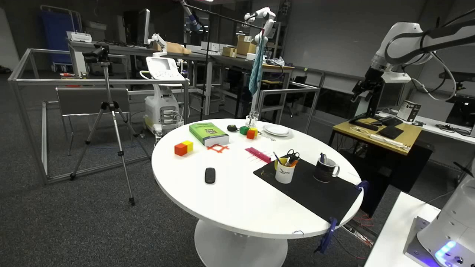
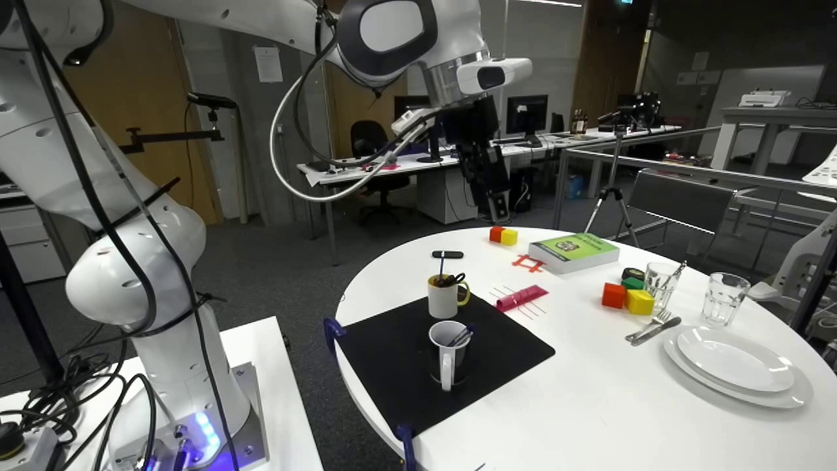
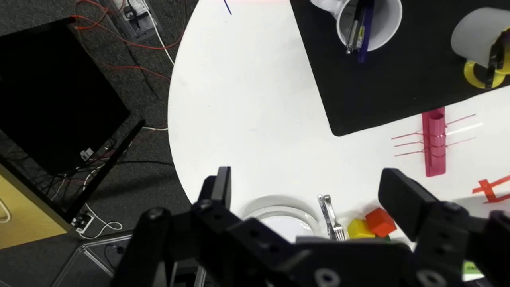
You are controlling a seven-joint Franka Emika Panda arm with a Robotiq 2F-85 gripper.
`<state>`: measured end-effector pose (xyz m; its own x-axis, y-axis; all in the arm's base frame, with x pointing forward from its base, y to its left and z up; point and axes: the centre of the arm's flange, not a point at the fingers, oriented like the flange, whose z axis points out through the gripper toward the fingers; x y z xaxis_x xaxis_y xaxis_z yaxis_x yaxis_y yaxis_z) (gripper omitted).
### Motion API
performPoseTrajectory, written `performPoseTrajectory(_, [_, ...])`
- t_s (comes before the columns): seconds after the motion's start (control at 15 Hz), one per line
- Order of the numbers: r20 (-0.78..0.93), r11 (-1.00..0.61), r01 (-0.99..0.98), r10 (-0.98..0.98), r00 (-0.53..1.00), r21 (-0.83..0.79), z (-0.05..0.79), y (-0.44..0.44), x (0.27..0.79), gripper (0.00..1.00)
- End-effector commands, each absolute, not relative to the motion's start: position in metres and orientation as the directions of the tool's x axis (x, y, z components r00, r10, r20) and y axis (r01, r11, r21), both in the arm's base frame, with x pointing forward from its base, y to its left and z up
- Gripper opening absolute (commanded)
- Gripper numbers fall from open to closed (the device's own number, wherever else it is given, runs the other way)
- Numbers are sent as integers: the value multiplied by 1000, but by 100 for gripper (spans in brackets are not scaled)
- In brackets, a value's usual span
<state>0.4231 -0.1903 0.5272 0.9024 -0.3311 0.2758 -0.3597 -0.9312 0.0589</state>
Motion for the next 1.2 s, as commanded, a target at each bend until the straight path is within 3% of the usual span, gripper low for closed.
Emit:
performPoseTrajectory(0.0, [350,-923,-379,-378,857,-69,522,-182,425,100])
performPoseTrajectory(0.53, [395,-874,-379,-478,785,-304,507,-171,434,100])
performPoseTrajectory(1.13, [275,-882,-375,-450,850,-285,451,-165,430,100])
